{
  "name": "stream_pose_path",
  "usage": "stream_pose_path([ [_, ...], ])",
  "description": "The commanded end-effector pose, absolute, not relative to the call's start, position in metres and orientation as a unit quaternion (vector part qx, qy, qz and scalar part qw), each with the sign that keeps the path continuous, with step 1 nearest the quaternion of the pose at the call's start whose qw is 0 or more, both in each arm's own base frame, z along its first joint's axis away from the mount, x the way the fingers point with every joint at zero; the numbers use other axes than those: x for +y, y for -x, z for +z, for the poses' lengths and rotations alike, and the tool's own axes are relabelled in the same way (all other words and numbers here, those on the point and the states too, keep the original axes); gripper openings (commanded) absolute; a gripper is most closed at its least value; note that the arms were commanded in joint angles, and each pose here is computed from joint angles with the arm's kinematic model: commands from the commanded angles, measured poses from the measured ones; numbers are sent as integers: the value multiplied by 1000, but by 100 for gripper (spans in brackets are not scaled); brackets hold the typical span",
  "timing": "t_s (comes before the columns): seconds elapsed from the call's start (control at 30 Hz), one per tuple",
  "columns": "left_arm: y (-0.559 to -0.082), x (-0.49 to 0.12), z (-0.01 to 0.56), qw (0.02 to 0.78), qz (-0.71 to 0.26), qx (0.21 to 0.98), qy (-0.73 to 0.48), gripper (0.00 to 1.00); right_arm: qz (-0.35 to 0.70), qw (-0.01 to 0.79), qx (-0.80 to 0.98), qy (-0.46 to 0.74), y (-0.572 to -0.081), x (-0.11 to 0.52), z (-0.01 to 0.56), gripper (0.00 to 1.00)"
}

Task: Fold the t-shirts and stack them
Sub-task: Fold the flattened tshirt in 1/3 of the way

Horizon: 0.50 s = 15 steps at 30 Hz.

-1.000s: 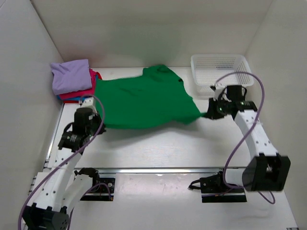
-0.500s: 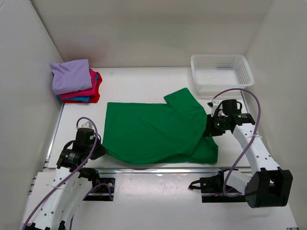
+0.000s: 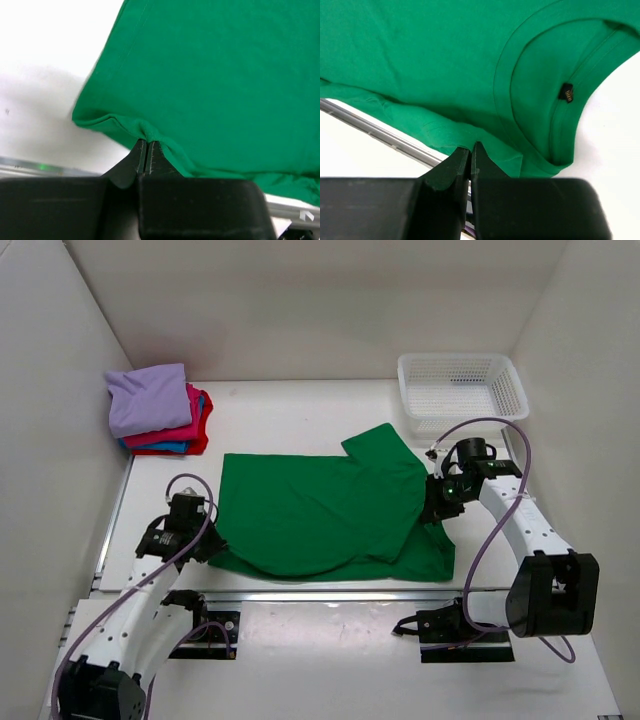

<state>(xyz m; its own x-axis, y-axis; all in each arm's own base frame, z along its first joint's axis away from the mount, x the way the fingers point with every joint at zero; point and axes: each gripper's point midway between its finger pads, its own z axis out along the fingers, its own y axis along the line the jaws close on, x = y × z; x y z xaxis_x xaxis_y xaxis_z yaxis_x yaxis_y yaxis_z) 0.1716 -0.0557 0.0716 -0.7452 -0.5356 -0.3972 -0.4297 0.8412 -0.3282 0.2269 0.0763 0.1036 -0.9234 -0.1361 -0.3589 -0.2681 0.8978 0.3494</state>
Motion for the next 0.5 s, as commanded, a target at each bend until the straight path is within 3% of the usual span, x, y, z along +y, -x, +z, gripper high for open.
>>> stream_pose_path([
  [0.0, -198, -49, 80, 291, -104, 912, 270, 0, 202, 170, 959, 104, -237, 74, 110, 0],
  [0.47, -219, -29, 69, 303, -55, 911, 275, 0, 170, 140, 974, 42, -235, 47, 95, 0],
])
